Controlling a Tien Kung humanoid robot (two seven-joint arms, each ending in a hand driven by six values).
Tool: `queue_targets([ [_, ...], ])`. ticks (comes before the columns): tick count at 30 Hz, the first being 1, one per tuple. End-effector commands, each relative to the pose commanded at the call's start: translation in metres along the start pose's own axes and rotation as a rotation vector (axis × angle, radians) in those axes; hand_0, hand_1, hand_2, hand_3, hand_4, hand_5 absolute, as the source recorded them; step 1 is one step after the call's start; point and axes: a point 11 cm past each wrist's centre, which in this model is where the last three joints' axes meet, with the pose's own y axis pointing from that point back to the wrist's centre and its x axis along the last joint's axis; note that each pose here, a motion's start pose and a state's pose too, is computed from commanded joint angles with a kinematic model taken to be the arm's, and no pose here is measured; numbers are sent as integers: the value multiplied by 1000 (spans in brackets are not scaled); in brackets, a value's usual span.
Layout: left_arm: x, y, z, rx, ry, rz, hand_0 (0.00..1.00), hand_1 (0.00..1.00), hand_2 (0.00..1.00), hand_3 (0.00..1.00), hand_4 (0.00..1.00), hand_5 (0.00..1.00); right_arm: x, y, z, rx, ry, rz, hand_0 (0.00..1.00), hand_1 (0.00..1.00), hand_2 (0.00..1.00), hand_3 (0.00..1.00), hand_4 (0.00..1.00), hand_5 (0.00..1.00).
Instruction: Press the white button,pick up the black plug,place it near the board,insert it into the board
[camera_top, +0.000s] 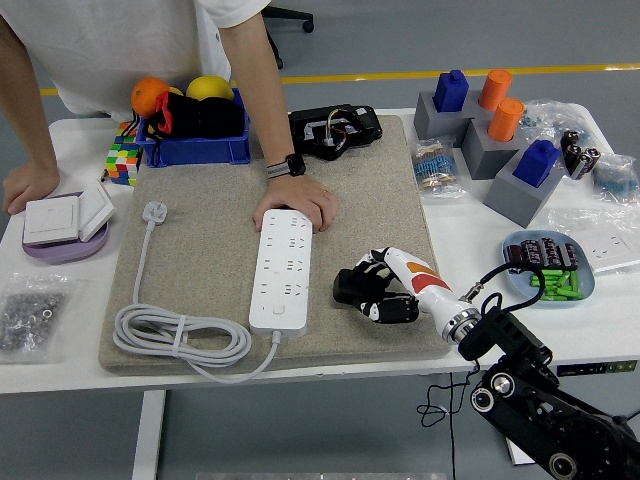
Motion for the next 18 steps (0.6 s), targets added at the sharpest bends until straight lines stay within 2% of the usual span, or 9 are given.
queue_targets([
  [8,0,0,0,0,2,0,627,630,636,695,557,396,5,0,-10,24,2,14,401,397,439,500,807,2],
  [18,2,0,0,0,3,2,624,630,636,696,557,394,11,-8,-54,106,38,11,399,391,429,502,814,2],
])
